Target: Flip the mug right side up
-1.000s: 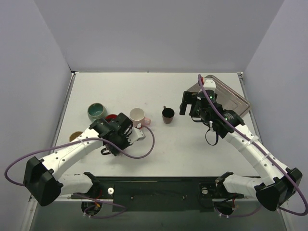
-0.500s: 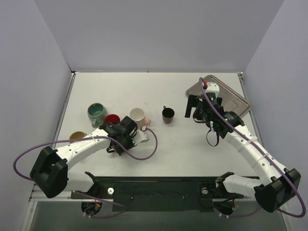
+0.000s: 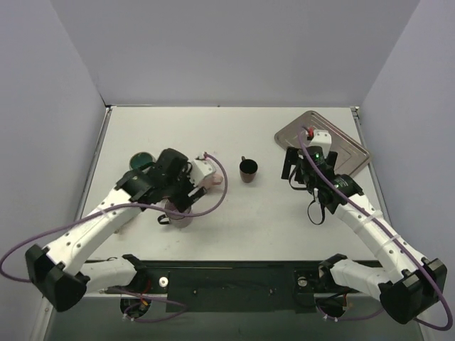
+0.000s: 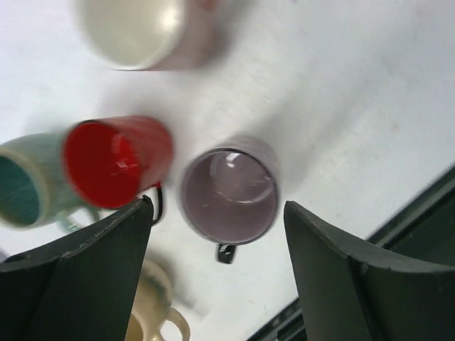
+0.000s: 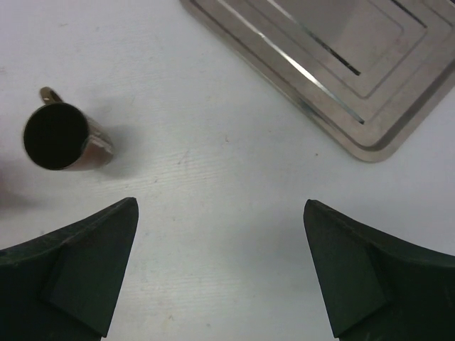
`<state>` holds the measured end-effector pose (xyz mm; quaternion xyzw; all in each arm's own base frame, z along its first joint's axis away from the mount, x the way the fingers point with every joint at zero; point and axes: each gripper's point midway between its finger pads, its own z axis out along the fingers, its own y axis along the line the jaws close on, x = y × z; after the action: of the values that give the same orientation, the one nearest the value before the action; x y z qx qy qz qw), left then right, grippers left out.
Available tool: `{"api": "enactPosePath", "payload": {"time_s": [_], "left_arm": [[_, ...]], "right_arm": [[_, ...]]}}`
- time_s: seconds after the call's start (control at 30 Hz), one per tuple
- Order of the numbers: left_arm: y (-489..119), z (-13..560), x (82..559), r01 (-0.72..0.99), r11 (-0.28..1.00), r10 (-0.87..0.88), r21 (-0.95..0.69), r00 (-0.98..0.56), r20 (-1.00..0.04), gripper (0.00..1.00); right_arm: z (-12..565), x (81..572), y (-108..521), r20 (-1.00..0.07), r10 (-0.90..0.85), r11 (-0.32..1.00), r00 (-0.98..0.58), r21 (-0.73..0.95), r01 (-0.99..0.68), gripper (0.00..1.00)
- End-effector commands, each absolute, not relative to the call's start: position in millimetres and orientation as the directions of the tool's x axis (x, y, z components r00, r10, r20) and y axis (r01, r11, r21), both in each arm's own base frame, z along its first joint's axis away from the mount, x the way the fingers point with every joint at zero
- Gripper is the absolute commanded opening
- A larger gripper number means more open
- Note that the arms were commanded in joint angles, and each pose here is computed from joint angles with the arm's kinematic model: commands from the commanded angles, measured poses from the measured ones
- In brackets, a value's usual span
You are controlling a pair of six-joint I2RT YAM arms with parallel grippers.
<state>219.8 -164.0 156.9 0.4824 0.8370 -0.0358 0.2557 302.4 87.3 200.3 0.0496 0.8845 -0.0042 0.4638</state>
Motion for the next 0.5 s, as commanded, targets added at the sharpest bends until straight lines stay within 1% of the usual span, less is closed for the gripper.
{"api": "enactPosePath", "payload": {"time_s": [0.0, 0.03, 0.07, 0.1, 0.13, 0.17, 0.2, 0.27, 0.3, 0.33, 0.37, 0.4, 0.43, 0.47], "left_arm": [[-111.6, 249.4, 262.0, 0.478, 0.824, 0.512, 0.304, -0.4, -0.76, 0.91], [-101.8, 281.8, 273.7, 0.371, 0.886, 0.401, 0.278, -0.31, -0.862, 0.92], [-71.7, 275.0, 282.8, 0.23, 0.929, 0.357, 0.291, -0.34, -0.87, 0.92], [-63.5, 287.9, 291.8, 0.134, 0.955, 0.293, 0.265, -0.3, -0.908, 0.92], [-40.6, 280.9, 295.3, 0.008, 0.952, 0.291, 0.305, -0.33, -0.898, 0.92], [-35.4, 281.2, 300.9, -0.046, 0.955, 0.262, 0.292, -0.32, -0.91, 0.92], [-20.4, 268.4, 302.9, -0.121, 0.945, 0.247, 0.304, -0.344, -0.906, 0.92], [-10.3, 254.1, 310.6, -0.165, 0.947, 0.213, 0.276, -0.325, -0.922, 0.92], [-8.5, 249.8, 311.6, -0.171, 0.955, 0.183, 0.244, -0.308, -0.934, 0.92], [-3.6, 231.4, 313.8, -0.161, 0.962, 0.161, 0.22, -0.316, -0.935, 0.92], [8.0, 216.9, 312.2, -0.189, 0.962, 0.128, 0.197, -0.324, -0.937, 0.92], [7.4, 215.9, 317.0, -0.18, 0.97, 0.105, 0.162, -0.288, -0.952, 0.92], [16.4, 199.1, 313.5, -0.21, 0.967, 0.075, 0.143, -0.302, -0.95, 0.92], [20.5, 199.8, 315.7, -0.235, 0.965, 0.05, 0.116, -0.269, -0.962, 0.92]], "right_arm": [[193.5, 299.5, 42.8, -0.883, 0.056, 0.967, -0.466, -0.069, 0.247, 0.95], [179.6, 293.9, 31.2, -0.882, 0.034, 0.954, -0.47, -0.111, 0.277, 0.96], [184.7, 296.3, 27.5, -0.905, 0.045, 0.951, -0.424, -0.091, 0.295, 0.96], [168.6, 289.4, 18.6, -0.898, 0.021, 0.942, -0.44, -0.129, 0.309, 0.96], [171.2, 290.0, 15.5, -0.916, 0.035, 0.939, -0.399, -0.107, 0.328, 0.96], [157.5, 284.8, 11.2, -0.909, 0.022, 0.935, -0.415, -0.128, 0.329, 0.96], [157.6, 283.2, 9.5, -0.92, 0.026, 0.936, -0.392, -0.116, 0.333, 0.96], [150.5, 282.1, 5.5, -0.936, 0.031, 0.933, -0.349, -0.098, 0.347, 0.96], [138.9, 277.2, 2.2, -0.935, 0.025, 0.931, -0.353, -0.108, 0.35, 0.96], [141.4, 278.0, -1.2, -0.946, 0.037, 0.923, -0.321, -0.091, 0.374, 0.97], [131.0, 273.5, -4.3, -0.944, 0.034, 0.92, -0.328, -0.099, 0.38, 0.97], [131.8, 273.9, -5.8, -0.95, 0.04, 0.916, -0.31, -0.089, 0.392, 0.97], [122.8, 270.0, -8.8, -0.947, 0.031, 0.912, -0.32, -0.104, 0.396, 0.97], [122.8, 270.4, -11.1, -0.952, 0.031, 0.907, -0.306, -0.102, 0.409, 0.98]]}}
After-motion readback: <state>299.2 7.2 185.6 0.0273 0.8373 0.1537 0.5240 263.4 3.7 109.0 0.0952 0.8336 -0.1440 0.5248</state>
